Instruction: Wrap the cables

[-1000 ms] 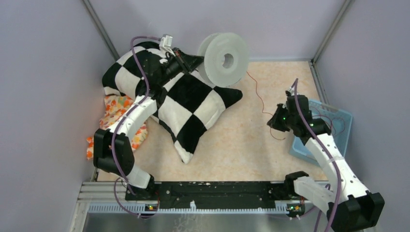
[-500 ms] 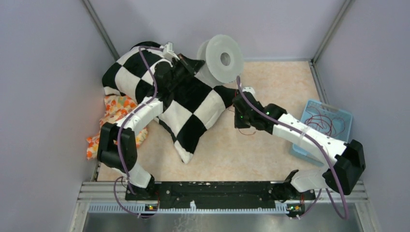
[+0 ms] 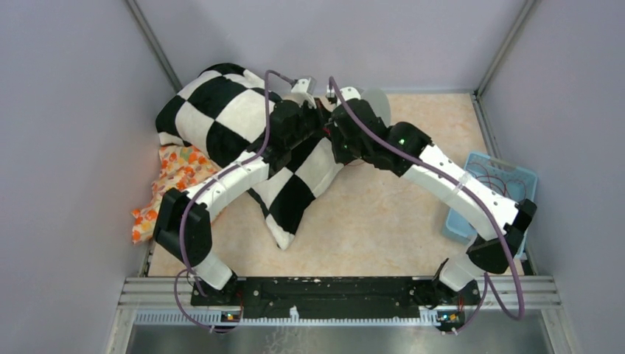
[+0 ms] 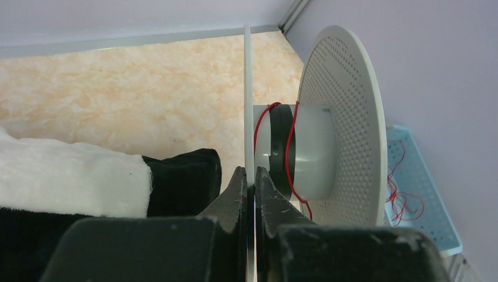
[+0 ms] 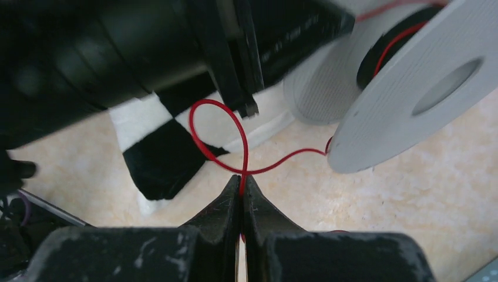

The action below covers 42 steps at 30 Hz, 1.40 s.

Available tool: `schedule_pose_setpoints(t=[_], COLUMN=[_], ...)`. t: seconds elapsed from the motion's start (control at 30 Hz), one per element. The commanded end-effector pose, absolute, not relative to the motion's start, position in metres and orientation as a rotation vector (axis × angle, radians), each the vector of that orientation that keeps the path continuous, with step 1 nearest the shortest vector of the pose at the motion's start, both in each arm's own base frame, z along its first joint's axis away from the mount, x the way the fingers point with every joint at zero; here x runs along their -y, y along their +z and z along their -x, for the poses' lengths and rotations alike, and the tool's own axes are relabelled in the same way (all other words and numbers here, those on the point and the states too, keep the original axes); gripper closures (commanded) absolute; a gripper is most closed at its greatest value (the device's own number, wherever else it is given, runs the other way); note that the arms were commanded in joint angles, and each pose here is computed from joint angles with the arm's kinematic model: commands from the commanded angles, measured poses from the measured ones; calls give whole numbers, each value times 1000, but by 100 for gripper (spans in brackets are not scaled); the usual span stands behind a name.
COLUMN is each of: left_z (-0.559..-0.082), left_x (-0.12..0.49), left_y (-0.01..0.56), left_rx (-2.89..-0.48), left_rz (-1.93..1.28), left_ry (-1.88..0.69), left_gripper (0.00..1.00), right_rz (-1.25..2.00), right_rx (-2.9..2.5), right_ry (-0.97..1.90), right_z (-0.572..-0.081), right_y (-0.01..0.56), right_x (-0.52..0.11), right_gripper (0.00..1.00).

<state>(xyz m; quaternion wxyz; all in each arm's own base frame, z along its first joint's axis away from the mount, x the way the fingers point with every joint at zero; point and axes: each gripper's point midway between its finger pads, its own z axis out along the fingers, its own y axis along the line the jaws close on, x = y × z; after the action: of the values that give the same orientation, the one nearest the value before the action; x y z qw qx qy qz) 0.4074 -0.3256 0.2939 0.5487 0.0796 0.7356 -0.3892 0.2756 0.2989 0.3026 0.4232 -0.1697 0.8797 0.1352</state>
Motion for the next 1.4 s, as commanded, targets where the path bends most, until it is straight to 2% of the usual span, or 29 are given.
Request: schedule_pose_setpoints(t=[0.0, 0.17, 0.3, 0.6, 0.9, 1.23, 1.37], left_z=[-402, -378, -358, -325, -301, -330, -330], left_x=[341, 358, 358, 352, 345, 306, 307], left_y=[334, 308, 298, 309, 331, 354, 365], left_rx=[-1603, -1633, -1619, -1551, -1453, -1468, -1452], left_rz=[-322, -550, -655, -825, -1006, -816, -751], left_ry=[-939, -1006, -1037, -1066, -1173, -1164, -1239], left_gripper=[100, 100, 100, 100, 100, 100, 100], right_rz=[489, 427, 411, 342, 225, 184, 206], right_rx=[-2092, -2061, -2086, -2184, -2261, -2319, -2326], right_ry=[295, 297, 275, 90, 62, 127, 399], right_z=[-284, -309, -325, -339, -330, -307, -295], right_y=[350, 375, 374, 335, 292, 261, 251], right_x=[-289, -259, -231, -175, -132, -113, -150], right_gripper=[100, 100, 100, 100, 100, 100, 100])
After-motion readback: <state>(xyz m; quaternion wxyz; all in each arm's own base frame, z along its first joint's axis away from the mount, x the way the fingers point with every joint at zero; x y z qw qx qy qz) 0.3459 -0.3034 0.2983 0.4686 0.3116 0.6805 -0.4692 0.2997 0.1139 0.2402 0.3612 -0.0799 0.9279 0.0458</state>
